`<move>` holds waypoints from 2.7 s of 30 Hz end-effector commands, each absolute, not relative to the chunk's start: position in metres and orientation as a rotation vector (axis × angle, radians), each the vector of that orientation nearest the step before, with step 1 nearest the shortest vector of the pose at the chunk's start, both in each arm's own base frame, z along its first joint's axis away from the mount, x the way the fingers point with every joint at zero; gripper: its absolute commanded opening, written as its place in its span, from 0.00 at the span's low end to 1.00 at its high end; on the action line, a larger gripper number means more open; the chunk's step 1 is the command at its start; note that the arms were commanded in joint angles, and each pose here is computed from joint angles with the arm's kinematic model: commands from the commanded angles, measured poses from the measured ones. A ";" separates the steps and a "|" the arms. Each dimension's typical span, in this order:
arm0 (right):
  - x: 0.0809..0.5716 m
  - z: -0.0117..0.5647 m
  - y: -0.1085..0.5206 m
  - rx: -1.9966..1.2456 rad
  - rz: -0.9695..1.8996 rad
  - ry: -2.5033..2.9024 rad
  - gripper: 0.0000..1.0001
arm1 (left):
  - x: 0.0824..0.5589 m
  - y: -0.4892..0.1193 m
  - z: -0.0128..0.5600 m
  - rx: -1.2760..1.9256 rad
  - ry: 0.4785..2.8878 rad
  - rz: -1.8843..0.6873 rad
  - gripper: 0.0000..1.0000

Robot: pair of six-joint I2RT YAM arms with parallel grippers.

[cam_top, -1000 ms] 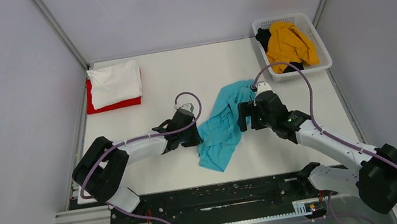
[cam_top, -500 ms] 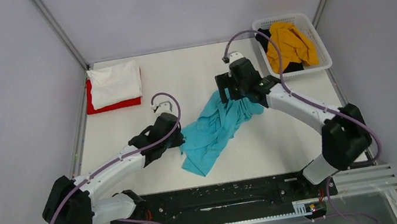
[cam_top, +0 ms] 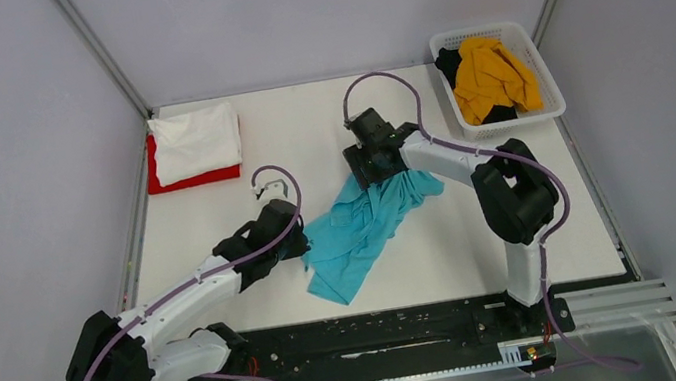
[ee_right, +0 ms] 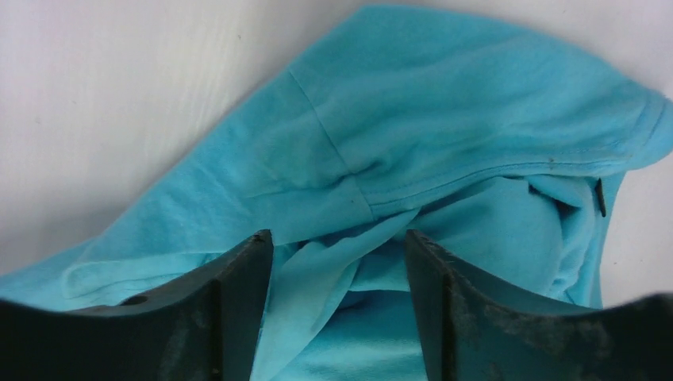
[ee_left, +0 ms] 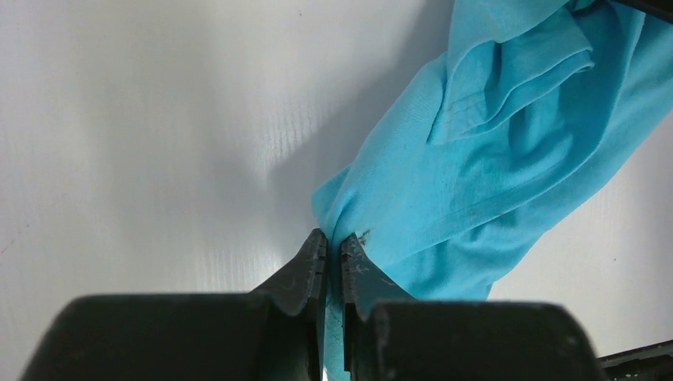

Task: Fold and stack the t-shirts
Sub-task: Flatten out the tshirt

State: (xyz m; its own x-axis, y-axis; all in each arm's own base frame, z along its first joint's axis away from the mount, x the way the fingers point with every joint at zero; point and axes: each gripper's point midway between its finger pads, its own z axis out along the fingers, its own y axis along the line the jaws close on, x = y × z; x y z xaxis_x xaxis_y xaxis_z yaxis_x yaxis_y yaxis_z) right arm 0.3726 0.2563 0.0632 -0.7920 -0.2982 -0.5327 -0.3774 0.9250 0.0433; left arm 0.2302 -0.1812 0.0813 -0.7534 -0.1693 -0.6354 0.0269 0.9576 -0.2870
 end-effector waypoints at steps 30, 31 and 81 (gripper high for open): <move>0.200 0.560 0.173 -0.406 0.718 1.341 0.00 | 0.190 -0.149 0.575 0.147 1.202 -0.786 0.00; 0.188 0.571 0.170 -0.422 0.742 1.309 0.00 | 0.179 -0.149 0.586 0.177 1.171 -0.811 0.00; 0.362 0.133 0.203 0.013 0.461 2.245 1.00 | 0.381 -0.110 0.132 -0.491 2.205 -0.583 0.99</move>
State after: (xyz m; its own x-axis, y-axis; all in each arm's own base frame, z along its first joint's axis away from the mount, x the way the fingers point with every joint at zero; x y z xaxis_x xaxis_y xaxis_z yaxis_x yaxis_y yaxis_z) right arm 0.3930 0.2085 0.1658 -0.5762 0.0627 -0.8149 -0.1890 0.9598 0.2075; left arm 0.3952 -0.0939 0.1241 -0.6321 -0.4753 -0.6120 -0.2146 0.8662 -0.4512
